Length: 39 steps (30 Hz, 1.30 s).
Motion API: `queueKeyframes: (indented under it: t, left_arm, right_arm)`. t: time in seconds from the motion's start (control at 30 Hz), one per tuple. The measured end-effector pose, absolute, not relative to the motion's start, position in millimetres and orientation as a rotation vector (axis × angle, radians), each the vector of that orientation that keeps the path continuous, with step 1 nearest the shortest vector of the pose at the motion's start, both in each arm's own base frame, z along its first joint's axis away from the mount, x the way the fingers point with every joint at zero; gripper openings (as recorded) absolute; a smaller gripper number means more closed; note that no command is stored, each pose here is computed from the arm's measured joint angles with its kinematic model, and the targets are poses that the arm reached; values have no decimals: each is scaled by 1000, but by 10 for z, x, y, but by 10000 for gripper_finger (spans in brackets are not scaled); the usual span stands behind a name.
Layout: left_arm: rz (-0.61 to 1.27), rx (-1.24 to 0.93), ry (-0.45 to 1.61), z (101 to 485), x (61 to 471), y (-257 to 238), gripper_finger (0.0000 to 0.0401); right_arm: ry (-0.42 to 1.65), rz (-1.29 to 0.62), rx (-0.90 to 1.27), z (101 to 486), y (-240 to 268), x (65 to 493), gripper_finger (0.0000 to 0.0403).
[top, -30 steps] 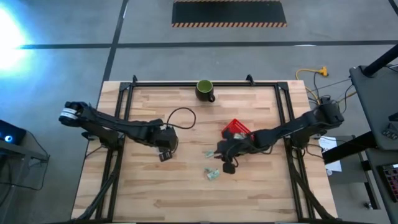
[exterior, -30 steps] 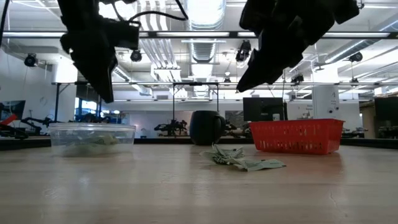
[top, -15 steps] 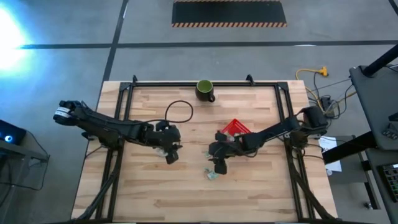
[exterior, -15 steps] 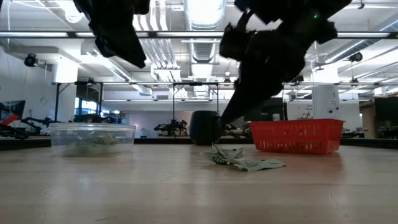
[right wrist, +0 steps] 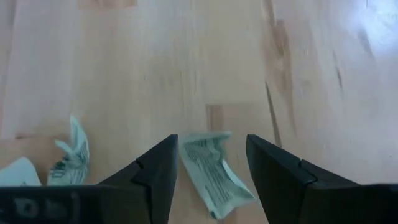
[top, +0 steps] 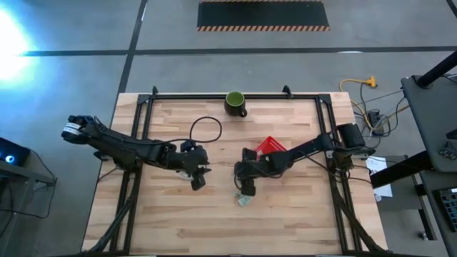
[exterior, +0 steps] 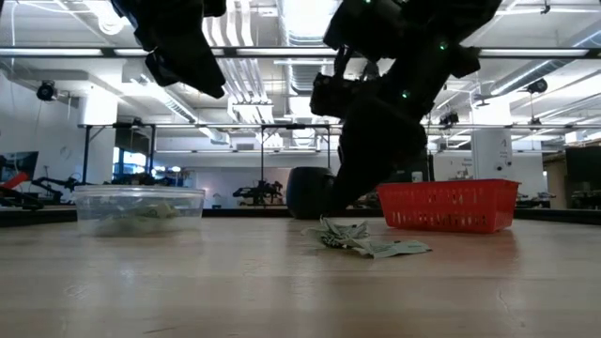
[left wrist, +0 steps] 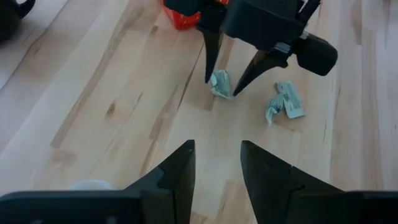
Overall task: Pick and place items into bin
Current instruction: Put the stevia packet into the red basket
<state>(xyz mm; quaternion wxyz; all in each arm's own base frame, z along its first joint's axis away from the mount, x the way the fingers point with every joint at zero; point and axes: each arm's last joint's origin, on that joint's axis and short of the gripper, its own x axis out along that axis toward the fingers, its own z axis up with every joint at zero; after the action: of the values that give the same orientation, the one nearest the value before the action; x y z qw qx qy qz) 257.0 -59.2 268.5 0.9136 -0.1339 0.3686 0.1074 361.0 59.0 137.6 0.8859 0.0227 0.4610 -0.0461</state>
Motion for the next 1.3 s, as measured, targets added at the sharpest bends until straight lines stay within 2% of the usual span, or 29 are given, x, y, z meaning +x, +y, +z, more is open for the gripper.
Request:
queueKeyframes:
  t: [1.13,1.3]
  left_arm:
    - [229,-273,748,2648,2575,-589,112]
    - [234,-271,748,2645,2574,-586,112]
  right_arm:
    - [950,-86,81,1361,502,3631,168]
    - [964,-76,122,1240,508,3662,167]
